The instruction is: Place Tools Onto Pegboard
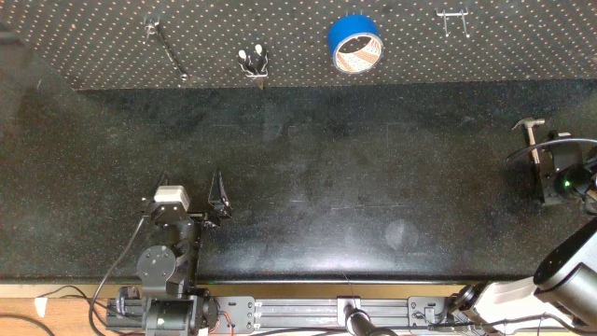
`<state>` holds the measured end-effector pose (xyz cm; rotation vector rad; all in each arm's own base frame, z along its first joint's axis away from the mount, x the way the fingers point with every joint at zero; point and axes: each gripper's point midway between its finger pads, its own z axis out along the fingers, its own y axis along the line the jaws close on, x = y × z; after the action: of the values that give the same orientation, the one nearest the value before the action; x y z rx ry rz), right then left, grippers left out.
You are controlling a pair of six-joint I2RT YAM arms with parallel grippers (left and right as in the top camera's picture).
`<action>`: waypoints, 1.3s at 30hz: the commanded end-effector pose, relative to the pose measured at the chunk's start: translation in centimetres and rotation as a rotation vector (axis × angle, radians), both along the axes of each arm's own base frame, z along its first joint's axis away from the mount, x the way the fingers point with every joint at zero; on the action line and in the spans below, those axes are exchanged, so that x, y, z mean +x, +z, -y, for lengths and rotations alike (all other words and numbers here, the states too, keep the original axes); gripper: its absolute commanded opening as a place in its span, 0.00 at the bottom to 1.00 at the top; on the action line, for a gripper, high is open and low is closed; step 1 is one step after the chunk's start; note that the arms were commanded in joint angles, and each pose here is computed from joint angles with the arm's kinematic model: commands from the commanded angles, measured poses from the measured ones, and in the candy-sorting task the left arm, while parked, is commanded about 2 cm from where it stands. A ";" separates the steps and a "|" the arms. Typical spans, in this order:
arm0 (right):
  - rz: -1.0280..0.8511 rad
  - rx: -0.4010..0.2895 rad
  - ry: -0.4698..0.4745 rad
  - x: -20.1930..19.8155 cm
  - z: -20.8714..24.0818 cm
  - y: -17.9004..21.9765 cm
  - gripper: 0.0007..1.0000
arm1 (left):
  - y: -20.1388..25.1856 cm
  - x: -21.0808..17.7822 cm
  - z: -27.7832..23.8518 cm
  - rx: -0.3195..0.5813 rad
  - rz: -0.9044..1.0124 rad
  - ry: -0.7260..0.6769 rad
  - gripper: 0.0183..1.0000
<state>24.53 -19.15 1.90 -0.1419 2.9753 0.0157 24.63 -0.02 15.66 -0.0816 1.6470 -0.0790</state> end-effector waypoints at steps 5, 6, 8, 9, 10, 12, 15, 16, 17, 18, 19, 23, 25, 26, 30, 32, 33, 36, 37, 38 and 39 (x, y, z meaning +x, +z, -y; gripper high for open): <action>0.132 0.045 0.024 1.4 -1.8 3.8 0.07 | -0.1 0.0 0.2 0.012 0.000 -0.011 1.00; 0.178 0.056 0.032 1.5 -2.6 5.5 0.07 | -0.1 0.0 0.2 0.012 0.000 -0.011 1.00; 0.257 0.054 0.047 0.2 -4.9 9.9 0.07 | -0.1 0.0 0.2 0.012 0.000 -0.012 1.00; 0.265 0.047 0.048 -0.5 -5.5 10.9 0.08 | -0.1 0.0 0.2 0.012 0.000 -0.012 1.00; 0.280 0.057 0.059 -0.9 -6.3 11.7 0.07 | -0.1 0.0 0.2 0.012 0.000 -0.012 1.00; 0.351 0.051 0.154 -1.5 -10.1 14.8 0.07 | -0.1 0.0 0.2 0.012 0.000 -0.012 1.00; 0.465 0.038 0.243 -0.1 -14.4 19.0 0.07 | -0.1 0.0 0.2 0.012 0.000 -0.011 1.00; 0.503 0.032 0.273 0.5 -15.3 20.8 0.07 | -0.1 0.0 0.2 0.012 0.000 -0.012 1.00; 0.530 0.025 0.309 0.9 -16.0 22.1 0.07 | -0.1 0.0 0.2 0.012 0.000 -0.012 1.00; 0.578 0.017 0.347 1.5 -17.1 24.3 0.08 | -0.1 0.0 0.2 0.012 0.000 -0.012 1.00; 0.618 0.011 0.373 1.9 -17.8 26.0 0.08 | -0.1 0.0 0.2 0.012 0.000 -0.012 1.00; 0.645 0.010 0.388 4.4 -17.7 26.6 0.07 | -0.1 0.0 0.2 0.012 0.000 -0.012 1.00; 0.645 0.014 0.390 5.7 -17.4 26.1 0.07 | -0.1 0.0 0.2 0.012 0.000 -0.012 1.00; 0.644 0.015 0.390 6.5 -17.2 25.8 0.07 | -0.1 0.0 0.2 0.012 0.000 -0.011 1.00; 0.633 0.039 0.394 8.8 -16.8 24.5 0.07 | -0.1 0.0 0.2 0.012 0.000 -0.011 1.00; 0.631 0.076 0.403 9.2 -17.3 24.1 0.07 | -0.1 0.0 0.2 0.012 0.000 -0.012 1.00; 0.635 0.087 0.408 9.5 -17.4 24.0 0.07 | -0.1 0.0 0.2 0.012 0.000 -0.012 1.00; 0.613 0.104 0.428 9.9 -18.1 23.2 0.07 | -0.1 0.0 0.2 0.012 0.000 -0.011 1.00; 0.603 0.110 0.428 10.2 -18.1 22.7 0.07 | -0.1 0.0 0.2 0.012 0.000 -0.012 1.00; 0.600 0.111 0.427 10.5 -18.0 22.5 0.07 | -0.1 0.0 0.2 0.012 0.000 -0.012 1.00; 0.598 0.113 0.427 10.8 -17.9 22.2 0.07 | -0.1 0.0 0.2 0.012 0.000 -0.012 1.00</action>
<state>34.53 -1.83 23.40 -0.6329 2.3321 0.1294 24.63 -0.02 15.66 -0.0816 1.6470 -0.0790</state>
